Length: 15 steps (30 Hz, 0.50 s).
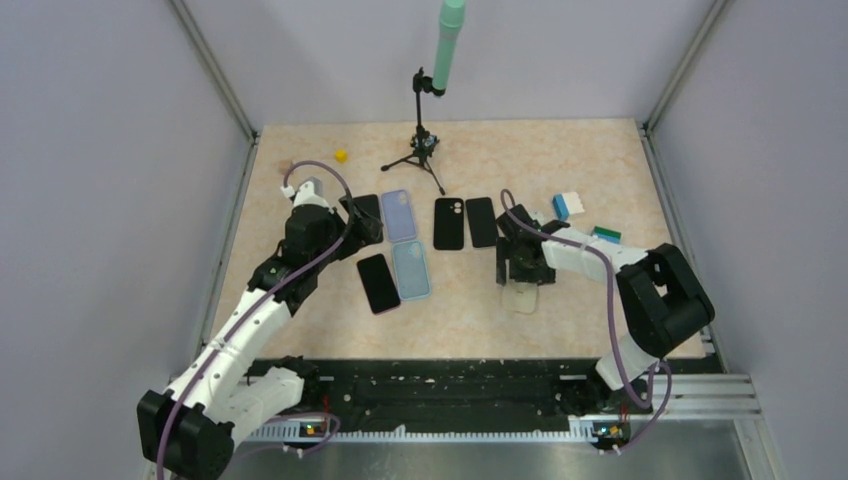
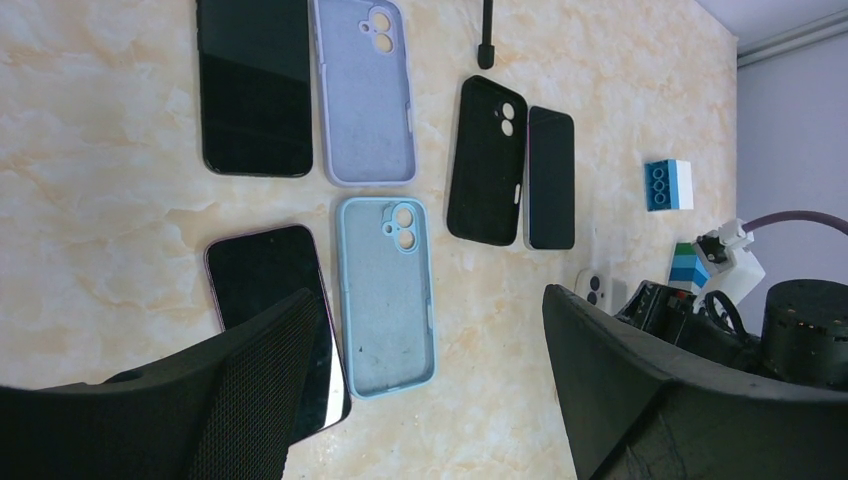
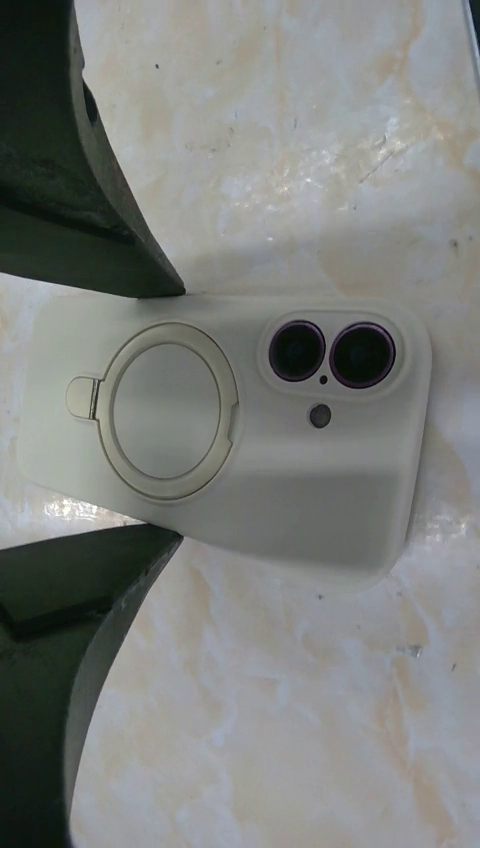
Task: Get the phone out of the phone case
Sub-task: Pick up the phone at the center of the board.
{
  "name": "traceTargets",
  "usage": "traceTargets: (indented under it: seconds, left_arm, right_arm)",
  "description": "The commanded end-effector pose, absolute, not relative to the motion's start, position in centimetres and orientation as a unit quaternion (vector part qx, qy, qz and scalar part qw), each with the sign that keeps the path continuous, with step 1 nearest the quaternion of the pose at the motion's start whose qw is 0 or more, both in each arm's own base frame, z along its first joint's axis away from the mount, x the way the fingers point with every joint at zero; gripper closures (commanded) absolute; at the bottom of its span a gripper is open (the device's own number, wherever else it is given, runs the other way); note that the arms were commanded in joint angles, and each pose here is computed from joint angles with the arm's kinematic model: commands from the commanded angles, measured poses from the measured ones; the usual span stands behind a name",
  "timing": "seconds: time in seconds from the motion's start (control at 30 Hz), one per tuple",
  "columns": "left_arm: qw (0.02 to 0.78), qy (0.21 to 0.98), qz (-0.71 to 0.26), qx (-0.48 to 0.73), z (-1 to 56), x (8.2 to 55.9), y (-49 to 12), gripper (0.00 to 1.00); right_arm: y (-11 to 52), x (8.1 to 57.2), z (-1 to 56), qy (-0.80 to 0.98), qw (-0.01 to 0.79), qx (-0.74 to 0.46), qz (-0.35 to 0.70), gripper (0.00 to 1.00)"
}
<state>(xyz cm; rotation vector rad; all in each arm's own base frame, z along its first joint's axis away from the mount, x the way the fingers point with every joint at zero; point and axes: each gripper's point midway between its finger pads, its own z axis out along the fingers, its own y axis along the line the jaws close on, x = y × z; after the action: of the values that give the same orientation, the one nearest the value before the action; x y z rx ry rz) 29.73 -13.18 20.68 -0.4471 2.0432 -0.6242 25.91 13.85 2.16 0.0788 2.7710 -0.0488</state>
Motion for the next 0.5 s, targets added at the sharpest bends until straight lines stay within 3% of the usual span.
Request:
traceTargets:
  seconds: [0.0, 0.17, 0.47]
  left_arm:
    - [0.475, 0.823, -0.265, -0.164, 21.7, 30.4, -13.7, 0.16]
    - [0.474, 0.824, -0.265, -0.163, 21.6, 30.3, -13.7, 0.16]
    - [0.472, 0.825, -0.264, -0.164, 21.2, 30.2, -13.6, 0.16]
  right_arm:
    - [14.6, 24.0, 1.4, 0.989, 0.142, -0.028, -0.025, 0.19]
    - [14.1, 24.3, 1.5, 0.987, 0.154, 0.021, -0.043, 0.08]
    - [13.6, 22.1, 0.3, 0.975, 0.148, 0.162, -0.043, 0.09]
